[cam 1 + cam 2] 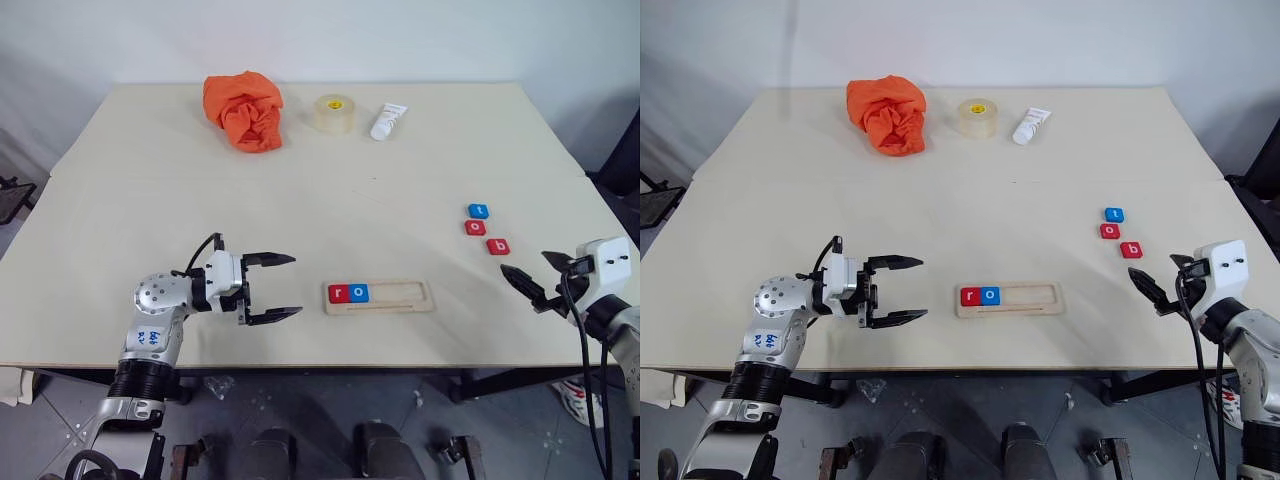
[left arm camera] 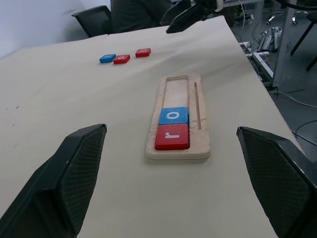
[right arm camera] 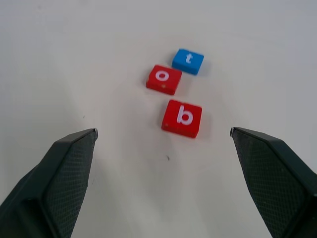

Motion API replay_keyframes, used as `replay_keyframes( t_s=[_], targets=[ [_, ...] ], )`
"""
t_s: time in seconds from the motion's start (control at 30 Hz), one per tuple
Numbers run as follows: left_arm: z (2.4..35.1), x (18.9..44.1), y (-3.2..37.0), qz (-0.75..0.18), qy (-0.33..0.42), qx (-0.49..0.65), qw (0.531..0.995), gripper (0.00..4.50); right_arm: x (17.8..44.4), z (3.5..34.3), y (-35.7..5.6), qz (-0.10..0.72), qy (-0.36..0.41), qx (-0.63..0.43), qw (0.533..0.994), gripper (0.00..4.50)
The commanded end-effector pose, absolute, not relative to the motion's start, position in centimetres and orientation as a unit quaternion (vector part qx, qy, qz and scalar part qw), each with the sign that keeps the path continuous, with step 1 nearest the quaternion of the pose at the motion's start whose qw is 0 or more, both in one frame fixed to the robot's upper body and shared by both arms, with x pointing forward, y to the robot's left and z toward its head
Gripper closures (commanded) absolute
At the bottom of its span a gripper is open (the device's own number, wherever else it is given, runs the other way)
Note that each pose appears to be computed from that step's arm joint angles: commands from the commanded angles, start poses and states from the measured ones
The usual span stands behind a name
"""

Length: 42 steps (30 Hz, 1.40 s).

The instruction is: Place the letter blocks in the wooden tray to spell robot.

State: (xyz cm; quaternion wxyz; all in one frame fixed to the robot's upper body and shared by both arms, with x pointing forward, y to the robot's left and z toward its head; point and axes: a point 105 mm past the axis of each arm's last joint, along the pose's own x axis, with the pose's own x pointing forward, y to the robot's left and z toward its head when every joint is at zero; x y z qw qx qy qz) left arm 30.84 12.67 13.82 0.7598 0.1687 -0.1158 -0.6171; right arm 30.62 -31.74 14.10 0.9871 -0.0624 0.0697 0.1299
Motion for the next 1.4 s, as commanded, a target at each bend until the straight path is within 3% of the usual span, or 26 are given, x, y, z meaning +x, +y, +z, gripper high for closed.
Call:
replay_keyframes(
  t_s=[0.03,0.47,0.6,0.87,1.13,1.23,1.4],
  targets=[
    [14.9,31.1,12.8,-0.611,-0.134,0.167,0.762,0.02,30.4,15.9,-32.1,0.121,0.047,-0.070,0.989,0.00],
    [15.1,30.3,12.2,-0.604,-0.145,0.156,0.768,0.02,31.9,16.0,-31.6,0.112,0.063,-0.051,0.990,0.00],
    [14.9,30.5,12.4,-0.580,-0.136,0.163,0.787,0.02,34.3,16.6,-32.0,0.084,0.057,-0.027,0.994,0.00],
    [15.0,30.5,11.8,-0.569,-0.136,0.163,0.794,0.02,38.2,14.4,-31.6,0.066,0.094,-0.021,0.993,0.00],
    [15.0,30.3,12.1,-0.558,-0.137,0.165,0.802,0.02,39.3,13.2,-31.8,0.047,0.107,-0.032,0.993,0.00],
    [14.9,30.3,12.2,-0.553,-0.137,0.166,0.805,0.00,39.2,12.6,-32.0,0.034,0.114,-0.023,0.993,0.59],
    [14.9,30.5,12.2,-0.550,-0.137,0.166,0.807,0.00,38.7,12.3,-31.9,0.031,0.109,-0.020,0.993,2.35]
  ],
)
